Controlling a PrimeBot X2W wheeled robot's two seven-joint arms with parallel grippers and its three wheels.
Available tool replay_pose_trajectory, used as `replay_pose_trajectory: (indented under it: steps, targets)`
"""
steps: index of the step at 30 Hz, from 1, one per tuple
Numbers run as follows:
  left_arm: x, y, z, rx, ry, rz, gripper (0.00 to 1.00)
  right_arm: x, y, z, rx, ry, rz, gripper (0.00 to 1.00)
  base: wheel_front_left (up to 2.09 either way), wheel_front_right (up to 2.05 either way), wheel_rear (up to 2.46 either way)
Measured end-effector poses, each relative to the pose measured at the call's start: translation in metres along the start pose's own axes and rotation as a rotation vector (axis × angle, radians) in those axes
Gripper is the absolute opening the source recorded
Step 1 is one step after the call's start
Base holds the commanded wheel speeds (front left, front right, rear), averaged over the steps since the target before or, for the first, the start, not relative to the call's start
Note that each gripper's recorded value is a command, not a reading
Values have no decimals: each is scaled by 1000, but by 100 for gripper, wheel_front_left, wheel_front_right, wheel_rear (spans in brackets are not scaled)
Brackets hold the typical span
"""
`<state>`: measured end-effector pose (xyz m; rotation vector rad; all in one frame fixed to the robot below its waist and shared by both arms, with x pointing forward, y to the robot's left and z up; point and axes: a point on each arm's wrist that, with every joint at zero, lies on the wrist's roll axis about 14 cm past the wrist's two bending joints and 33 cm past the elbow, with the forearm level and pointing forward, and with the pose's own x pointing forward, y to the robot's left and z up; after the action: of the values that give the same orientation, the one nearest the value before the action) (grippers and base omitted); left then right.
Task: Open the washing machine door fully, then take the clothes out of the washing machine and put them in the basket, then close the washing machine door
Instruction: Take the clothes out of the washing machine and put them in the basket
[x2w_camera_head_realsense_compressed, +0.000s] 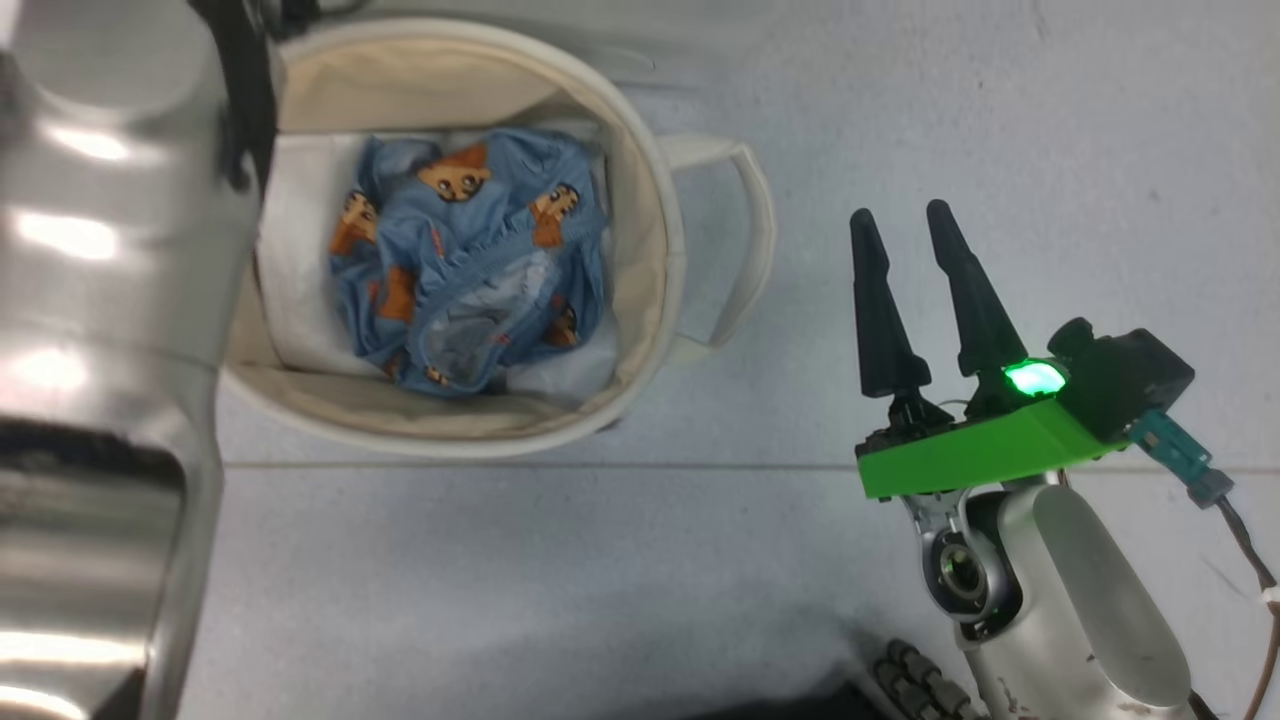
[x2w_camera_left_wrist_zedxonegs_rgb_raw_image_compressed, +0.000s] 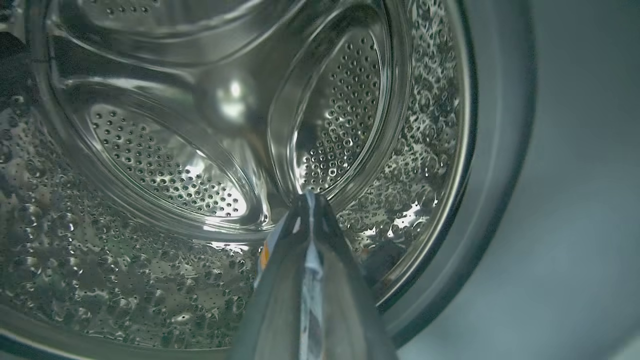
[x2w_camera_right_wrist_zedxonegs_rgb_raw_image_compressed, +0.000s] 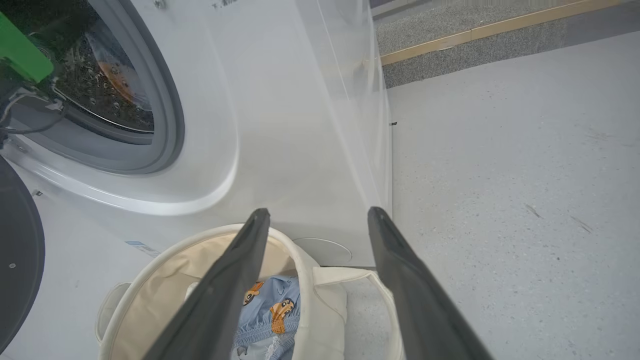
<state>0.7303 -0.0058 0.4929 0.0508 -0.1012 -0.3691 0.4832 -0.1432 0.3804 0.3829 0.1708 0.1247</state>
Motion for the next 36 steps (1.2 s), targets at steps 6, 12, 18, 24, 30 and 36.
replay_pose_trajectory:
  steps: [6, 12, 18, 24, 30, 36]
  targets:
    - [-36, 10, 17, -36, -43, 43, 0, -3, 10, 25, -28, -53, 19, 100, 0, 0, 0]
    - [-72, 18, 66, -23, -151, 74, 0, -19, 21, 41, -30, -82, 30, 100, 0, 0, 0]
    - [-114, 26, 125, -14, -287, 118, 0, -37, 35, 55, -30, -108, 48, 100, 0, 0, 0]
    - [-162, 25, 189, 6, -438, 143, 0, -55, 50, 68, -35, -138, 75, 100, 0, 0, 0]
    - [-210, 21, 260, 22, -625, 159, 0, -71, 65, 80, -45, -171, 107, 100, 0, 0, 0]
    - [-258, 0, 323, 99, -815, 136, 0, -85, 73, 87, -47, -189, 122, 100, 0, 0, 0]
